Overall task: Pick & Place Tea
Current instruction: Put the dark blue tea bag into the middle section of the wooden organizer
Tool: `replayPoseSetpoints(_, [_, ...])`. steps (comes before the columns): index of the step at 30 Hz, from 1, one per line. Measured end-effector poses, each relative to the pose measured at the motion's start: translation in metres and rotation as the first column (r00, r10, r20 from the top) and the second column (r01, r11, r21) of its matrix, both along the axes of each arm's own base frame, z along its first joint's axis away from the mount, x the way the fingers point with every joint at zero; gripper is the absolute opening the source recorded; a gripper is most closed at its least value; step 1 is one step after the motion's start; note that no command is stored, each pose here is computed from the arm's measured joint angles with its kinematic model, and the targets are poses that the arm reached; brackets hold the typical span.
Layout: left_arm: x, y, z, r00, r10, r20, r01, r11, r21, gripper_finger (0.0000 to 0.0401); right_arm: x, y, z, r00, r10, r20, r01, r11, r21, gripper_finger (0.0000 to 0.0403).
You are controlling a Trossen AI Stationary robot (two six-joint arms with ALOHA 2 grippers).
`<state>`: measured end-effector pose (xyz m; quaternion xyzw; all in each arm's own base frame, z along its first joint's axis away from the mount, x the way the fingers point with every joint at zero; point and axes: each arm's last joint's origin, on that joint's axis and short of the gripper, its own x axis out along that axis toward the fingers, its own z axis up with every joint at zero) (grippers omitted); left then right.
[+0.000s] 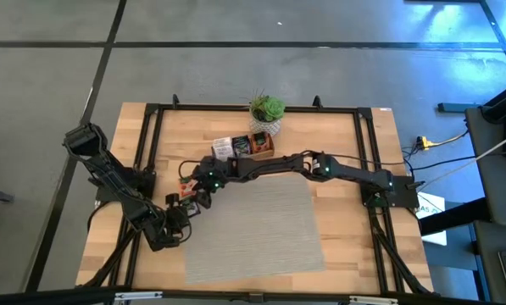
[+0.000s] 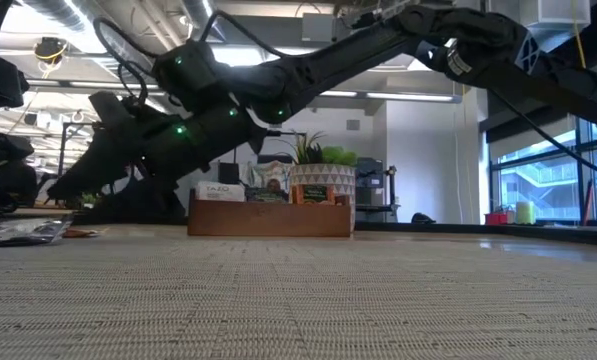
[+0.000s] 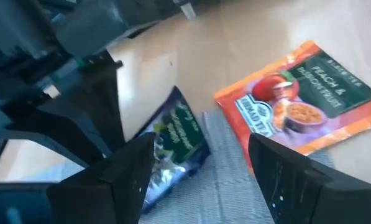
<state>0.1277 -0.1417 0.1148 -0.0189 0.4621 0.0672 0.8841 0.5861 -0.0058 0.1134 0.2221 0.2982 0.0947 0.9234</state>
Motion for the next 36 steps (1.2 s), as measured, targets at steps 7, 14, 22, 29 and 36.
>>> replayPoseSetpoints(7, [0.000,0.000,0.000,1.000,0.000,0.001,0.000,1.000,0.001,0.0108,0.000,0.006,-0.009,1.000,0.000,-0.025,0.000,1.000,0.016,0.0263])
replayPoseSetpoints(14, [0.000,0.000,0.000,1.000,0.000,0.003,0.000,1.000,0.001,0.0111,0.000,0.022,-0.008,0.999,0.030,-0.019,-0.029,0.999,0.015,0.0247])
replayPoseSetpoints(22, [0.000,0.000,0.000,1.000,0.000,0.006,0.000,1.000,-0.001,0.0107,0.001,0.026,-0.006,0.999,0.035,0.011,-0.036,0.999,0.012,0.0162])
replayPoseSetpoints(29, [0.001,-0.001,0.000,1.000,0.000,0.011,0.000,1.000,-0.006,0.0111,0.002,0.024,-0.006,1.000,-0.024,0.012,0.024,0.999,-0.027,0.0072])
replayPoseSetpoints(36, [0.001,-0.002,0.000,1.000,-0.002,0.015,0.002,1.000,-0.023,0.0108,0.002,0.024,-0.006,1.000,0.004,0.026,-0.002,0.998,-0.066,0.0008])
